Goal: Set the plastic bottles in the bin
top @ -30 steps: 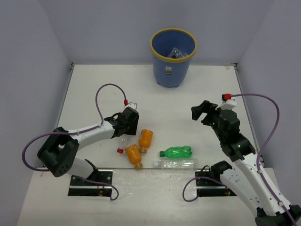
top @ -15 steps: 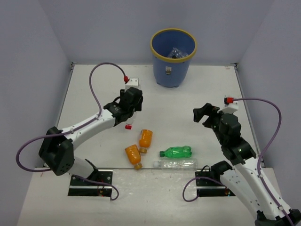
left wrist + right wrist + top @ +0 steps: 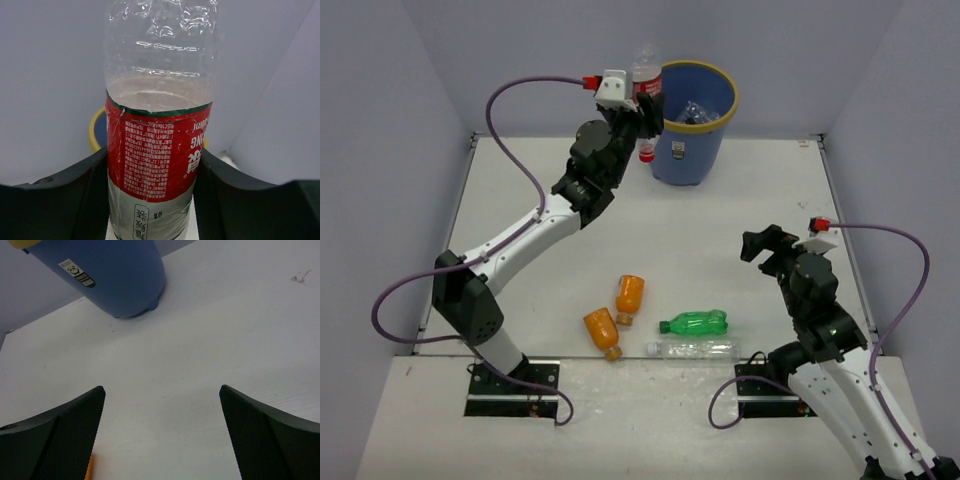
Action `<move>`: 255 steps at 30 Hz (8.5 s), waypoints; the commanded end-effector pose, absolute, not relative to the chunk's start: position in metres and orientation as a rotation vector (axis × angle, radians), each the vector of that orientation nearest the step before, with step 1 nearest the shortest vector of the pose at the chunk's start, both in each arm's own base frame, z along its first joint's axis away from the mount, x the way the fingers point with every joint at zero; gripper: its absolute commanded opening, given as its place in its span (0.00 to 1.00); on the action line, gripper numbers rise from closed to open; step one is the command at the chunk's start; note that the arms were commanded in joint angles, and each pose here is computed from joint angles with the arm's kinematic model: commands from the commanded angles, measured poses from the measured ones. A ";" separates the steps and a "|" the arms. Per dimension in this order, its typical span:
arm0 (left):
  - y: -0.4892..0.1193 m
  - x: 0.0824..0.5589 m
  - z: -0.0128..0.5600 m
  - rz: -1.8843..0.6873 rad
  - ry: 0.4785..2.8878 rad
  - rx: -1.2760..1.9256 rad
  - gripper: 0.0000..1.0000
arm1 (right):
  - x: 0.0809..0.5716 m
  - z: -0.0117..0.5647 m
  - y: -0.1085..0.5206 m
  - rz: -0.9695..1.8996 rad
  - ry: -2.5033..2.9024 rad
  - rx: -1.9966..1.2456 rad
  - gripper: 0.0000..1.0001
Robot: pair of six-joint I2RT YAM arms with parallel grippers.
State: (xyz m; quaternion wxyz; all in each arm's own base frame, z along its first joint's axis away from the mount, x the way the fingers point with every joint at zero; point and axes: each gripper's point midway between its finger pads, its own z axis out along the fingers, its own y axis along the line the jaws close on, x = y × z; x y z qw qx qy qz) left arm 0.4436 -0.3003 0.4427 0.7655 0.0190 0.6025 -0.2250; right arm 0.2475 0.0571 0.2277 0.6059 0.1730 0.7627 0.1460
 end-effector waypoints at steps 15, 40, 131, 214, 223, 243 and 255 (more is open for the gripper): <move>-0.320 0.585 0.457 -0.695 0.703 -0.366 0.48 | 0.260 0.227 0.034 0.215 1.694 0.501 0.99; -0.334 0.554 0.520 -0.691 0.830 -0.050 1.00 | 0.270 0.221 0.061 0.278 1.793 0.389 0.99; -0.110 0.208 0.088 -0.445 2.156 -0.339 1.00 | 0.575 0.504 0.173 0.015 1.144 0.126 0.36; -0.288 0.286 0.294 -0.858 1.739 0.106 0.00 | 0.252 0.211 0.007 0.292 1.432 0.768 0.99; -0.367 0.383 0.450 -0.859 1.366 0.219 0.00 | 0.242 0.214 -0.005 0.283 1.366 0.792 0.99; -0.364 0.587 0.434 -0.892 1.133 -0.116 0.55 | 0.241 0.212 -0.006 0.281 1.361 0.797 0.99; -0.362 0.557 0.469 -0.906 1.143 -0.021 1.00 | 0.249 0.210 0.011 0.307 1.449 0.715 0.99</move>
